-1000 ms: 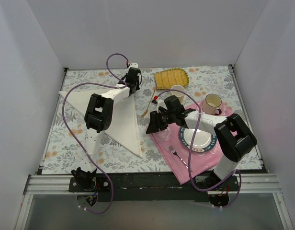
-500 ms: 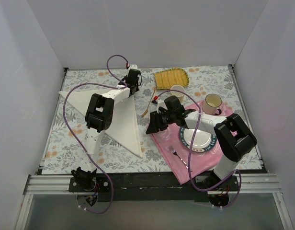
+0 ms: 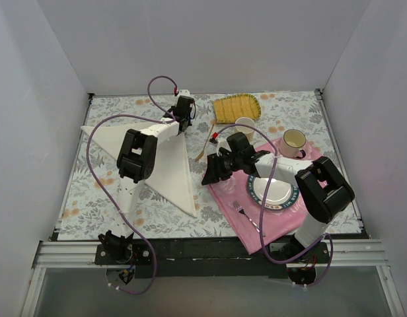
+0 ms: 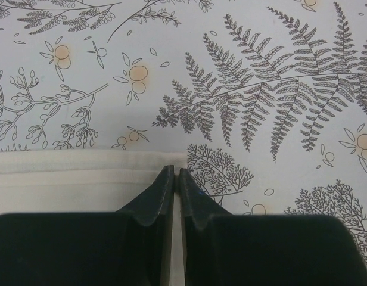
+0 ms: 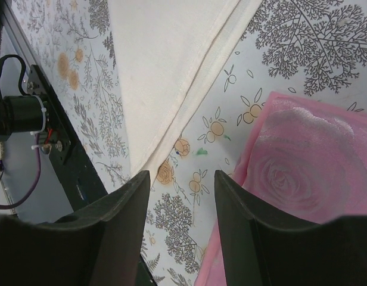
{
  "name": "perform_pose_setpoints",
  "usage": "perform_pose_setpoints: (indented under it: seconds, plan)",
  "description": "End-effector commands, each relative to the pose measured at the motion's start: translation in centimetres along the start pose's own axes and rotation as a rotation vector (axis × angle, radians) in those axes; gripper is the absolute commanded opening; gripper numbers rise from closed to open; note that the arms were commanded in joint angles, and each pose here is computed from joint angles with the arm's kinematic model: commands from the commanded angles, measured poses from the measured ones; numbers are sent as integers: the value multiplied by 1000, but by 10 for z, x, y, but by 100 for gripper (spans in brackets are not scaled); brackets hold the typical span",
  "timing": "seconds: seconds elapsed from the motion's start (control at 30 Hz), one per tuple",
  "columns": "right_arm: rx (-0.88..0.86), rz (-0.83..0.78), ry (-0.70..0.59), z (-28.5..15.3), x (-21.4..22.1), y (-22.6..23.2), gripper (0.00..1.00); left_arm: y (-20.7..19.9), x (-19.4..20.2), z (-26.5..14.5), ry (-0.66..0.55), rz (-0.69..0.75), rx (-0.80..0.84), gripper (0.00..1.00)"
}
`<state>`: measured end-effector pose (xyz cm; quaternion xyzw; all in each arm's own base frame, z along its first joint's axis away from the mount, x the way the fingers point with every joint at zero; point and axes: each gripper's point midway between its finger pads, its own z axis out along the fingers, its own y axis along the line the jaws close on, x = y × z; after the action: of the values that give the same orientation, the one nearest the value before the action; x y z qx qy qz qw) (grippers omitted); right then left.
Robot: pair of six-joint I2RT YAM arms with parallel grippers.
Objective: Fold the napkin, place the utensils inside, and roll it up
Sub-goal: Fold the napkin
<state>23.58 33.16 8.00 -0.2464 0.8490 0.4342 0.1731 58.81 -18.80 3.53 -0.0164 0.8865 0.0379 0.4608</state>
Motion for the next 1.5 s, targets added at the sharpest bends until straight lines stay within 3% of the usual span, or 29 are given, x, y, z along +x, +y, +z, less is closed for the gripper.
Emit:
perform_pose_setpoints:
  seconds: [0.0,0.23,0.43,0.7,0.83,0.9,0.97,1.03,1.47]
  plan:
    - [-26,-8,-23,-1,-6,4,55,9,-51,-32,-100,-12,-22,0]
    - [-31,-5,-15,0,-4,3,55,10,-61,-35,-125,-19,-33,0]
    - [-35,-1,-12,2,-3,3,55,6,-64,-33,-128,-24,-15,13]
    - [-32,-1,-11,2,-2,2,55,0,-63,-33,-121,-18,21,10]
    - [-31,0,-12,2,-2,2,55,-1,-62,-36,-116,-23,36,16]
    - [-32,-2,-11,2,-2,2,55,-1,-64,-39,-123,-26,39,14]
    - [-32,2,-9,2,-2,2,55,1,-66,-40,-131,-30,33,3]
    - [-33,1,-8,3,-1,2,55,2,-70,-43,-141,-35,33,0]
    - [-38,6,-5,4,1,1,55,3,-85,-50,-171,-77,54,0]
